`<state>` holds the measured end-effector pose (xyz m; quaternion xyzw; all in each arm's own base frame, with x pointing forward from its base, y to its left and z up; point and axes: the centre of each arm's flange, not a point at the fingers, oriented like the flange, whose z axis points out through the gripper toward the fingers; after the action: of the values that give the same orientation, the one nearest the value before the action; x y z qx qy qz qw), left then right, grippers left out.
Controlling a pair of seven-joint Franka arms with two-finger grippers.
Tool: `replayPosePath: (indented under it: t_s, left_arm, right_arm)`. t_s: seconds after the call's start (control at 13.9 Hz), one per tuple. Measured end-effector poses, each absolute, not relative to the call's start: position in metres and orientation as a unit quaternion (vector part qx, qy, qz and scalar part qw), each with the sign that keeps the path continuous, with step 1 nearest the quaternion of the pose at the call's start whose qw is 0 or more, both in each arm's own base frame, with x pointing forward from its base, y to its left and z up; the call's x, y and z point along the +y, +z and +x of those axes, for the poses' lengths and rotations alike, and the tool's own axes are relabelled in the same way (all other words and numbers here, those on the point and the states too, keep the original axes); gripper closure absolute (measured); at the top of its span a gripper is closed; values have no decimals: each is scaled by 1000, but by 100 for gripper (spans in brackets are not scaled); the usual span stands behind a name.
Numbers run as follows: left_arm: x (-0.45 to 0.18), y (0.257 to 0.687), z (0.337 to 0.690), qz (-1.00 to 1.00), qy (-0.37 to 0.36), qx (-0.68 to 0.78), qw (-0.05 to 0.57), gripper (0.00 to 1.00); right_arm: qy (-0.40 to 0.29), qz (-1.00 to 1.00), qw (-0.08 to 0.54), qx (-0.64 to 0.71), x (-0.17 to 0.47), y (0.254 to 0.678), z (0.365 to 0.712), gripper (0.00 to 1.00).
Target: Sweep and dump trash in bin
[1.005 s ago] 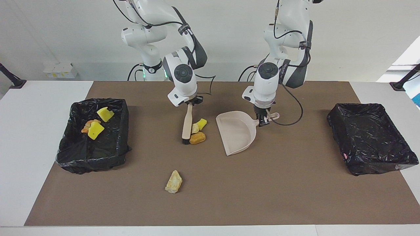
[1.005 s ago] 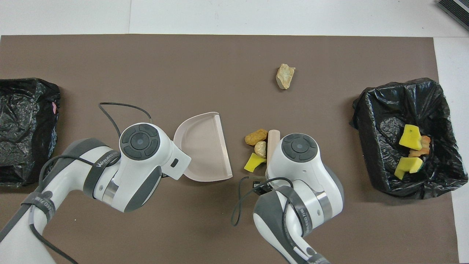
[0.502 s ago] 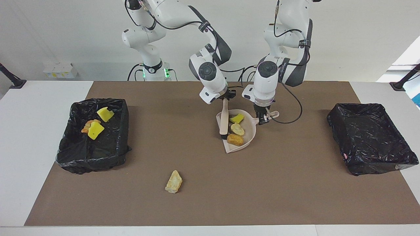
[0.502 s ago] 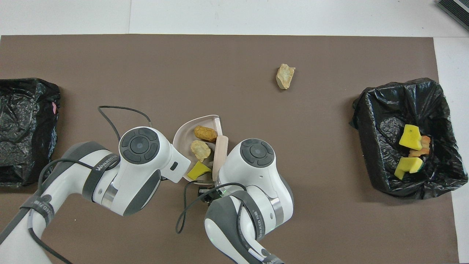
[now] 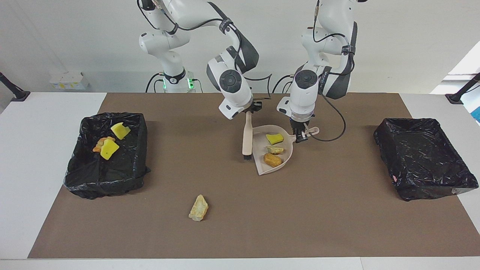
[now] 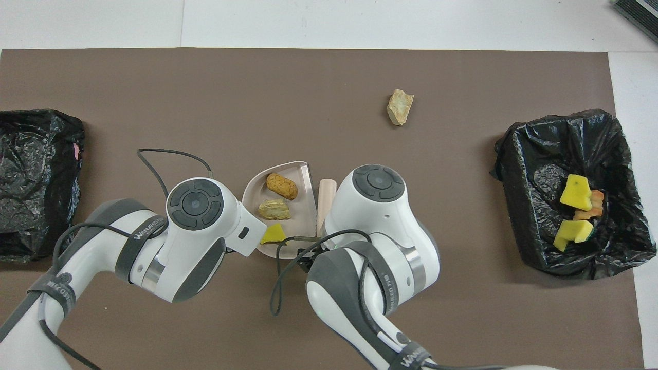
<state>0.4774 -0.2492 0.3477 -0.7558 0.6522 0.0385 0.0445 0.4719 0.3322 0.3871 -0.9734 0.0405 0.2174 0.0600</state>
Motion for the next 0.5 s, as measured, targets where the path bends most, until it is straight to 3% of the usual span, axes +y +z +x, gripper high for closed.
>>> replayPosePath:
  t_s: [0.22,0.5]
  left_arm:
    - [-249,348,477,-760,38,647,45,69]
    - [-248,348,478,-764,38,643,45,69]
  right_arm:
    - [183,-983,-20,5,282,408,497,74]
    - [139,-980,-121,-80,230,402,526,74]
